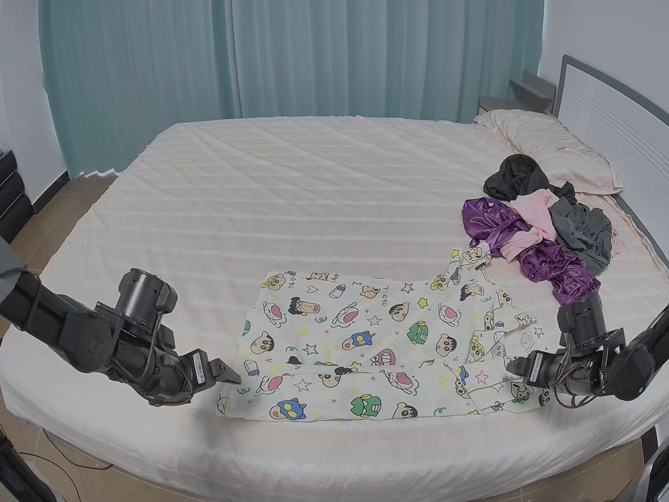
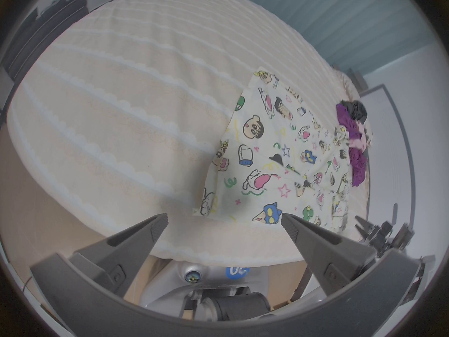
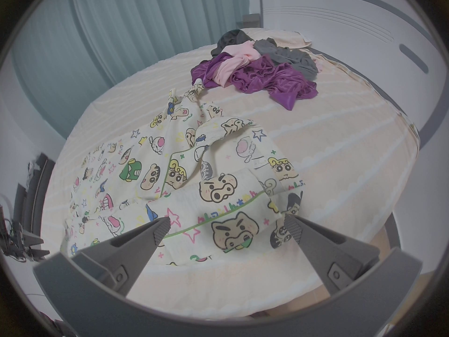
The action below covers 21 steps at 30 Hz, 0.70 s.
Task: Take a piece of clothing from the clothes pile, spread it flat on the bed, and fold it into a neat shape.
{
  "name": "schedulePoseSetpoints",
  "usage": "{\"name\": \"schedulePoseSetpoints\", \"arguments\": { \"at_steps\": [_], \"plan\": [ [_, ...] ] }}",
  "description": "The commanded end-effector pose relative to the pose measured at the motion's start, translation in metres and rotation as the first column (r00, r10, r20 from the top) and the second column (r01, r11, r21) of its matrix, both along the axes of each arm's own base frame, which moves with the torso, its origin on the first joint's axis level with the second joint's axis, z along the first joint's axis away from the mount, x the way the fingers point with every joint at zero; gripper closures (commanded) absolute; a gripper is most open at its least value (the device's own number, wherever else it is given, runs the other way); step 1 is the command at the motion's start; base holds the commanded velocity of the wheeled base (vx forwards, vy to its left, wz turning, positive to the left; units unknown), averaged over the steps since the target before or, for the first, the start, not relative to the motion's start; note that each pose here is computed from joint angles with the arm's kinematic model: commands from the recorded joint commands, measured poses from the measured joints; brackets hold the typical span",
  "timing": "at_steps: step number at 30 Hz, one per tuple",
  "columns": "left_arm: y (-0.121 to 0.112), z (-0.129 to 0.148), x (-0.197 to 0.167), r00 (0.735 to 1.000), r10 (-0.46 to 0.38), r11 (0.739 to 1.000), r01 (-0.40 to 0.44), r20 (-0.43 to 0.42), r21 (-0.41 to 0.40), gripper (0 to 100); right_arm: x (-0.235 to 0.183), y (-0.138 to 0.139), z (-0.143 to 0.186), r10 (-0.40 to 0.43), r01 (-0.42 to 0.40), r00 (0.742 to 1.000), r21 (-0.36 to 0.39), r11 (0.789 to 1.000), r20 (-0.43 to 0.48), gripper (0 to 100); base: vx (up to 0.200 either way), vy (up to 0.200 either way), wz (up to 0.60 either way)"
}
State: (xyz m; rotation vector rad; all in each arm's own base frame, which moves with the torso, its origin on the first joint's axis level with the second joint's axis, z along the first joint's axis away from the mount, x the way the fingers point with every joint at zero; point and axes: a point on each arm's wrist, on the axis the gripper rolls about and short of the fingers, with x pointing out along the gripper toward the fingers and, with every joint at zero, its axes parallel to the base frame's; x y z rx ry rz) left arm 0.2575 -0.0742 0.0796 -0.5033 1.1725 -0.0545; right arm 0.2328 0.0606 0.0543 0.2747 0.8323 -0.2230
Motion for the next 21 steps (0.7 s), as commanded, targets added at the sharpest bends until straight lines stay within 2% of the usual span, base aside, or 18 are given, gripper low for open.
{"name": "schedulePoseSetpoints", "arguments": {
  "at_steps": [1, 7, 12, 21],
  "plan": [
    [0.003, 0.018, -0.013, 0.999, 0.029, 0.999, -0.028, 0.042, -0.034, 0, -0.014, 0.0, 0.006, -0.013, 0.013, 0.999, 0.024, 1.0, 0.032, 0, 0.2, 0.0, 0.0],
    [0.007, 0.02, -0.028, 0.998, 0.038, 0.998, -0.036, 0.045, -0.042, 0, -0.022, -0.002, 0.007, -0.049, 0.048, 0.997, 0.018, 0.999, 0.065, 0, 0.2, 0.0, 0.0],
    [0.01, 0.023, -0.039, 0.998, 0.043, 0.998, -0.04, 0.051, -0.048, 0, -0.025, 0.0, 0.01, -0.039, 0.037, 0.996, 0.024, 0.999, 0.083, 0, 0.2, 0.0, 0.0],
    [0.01, 0.022, -0.041, 0.996, 0.082, 0.995, -0.079, 0.034, -0.068, 0, -0.023, 0.0, 0.01, -0.038, 0.036, 0.996, 0.026, 0.999, 0.085, 0, 0.0, 0.0, 0.0]
  ]
}}
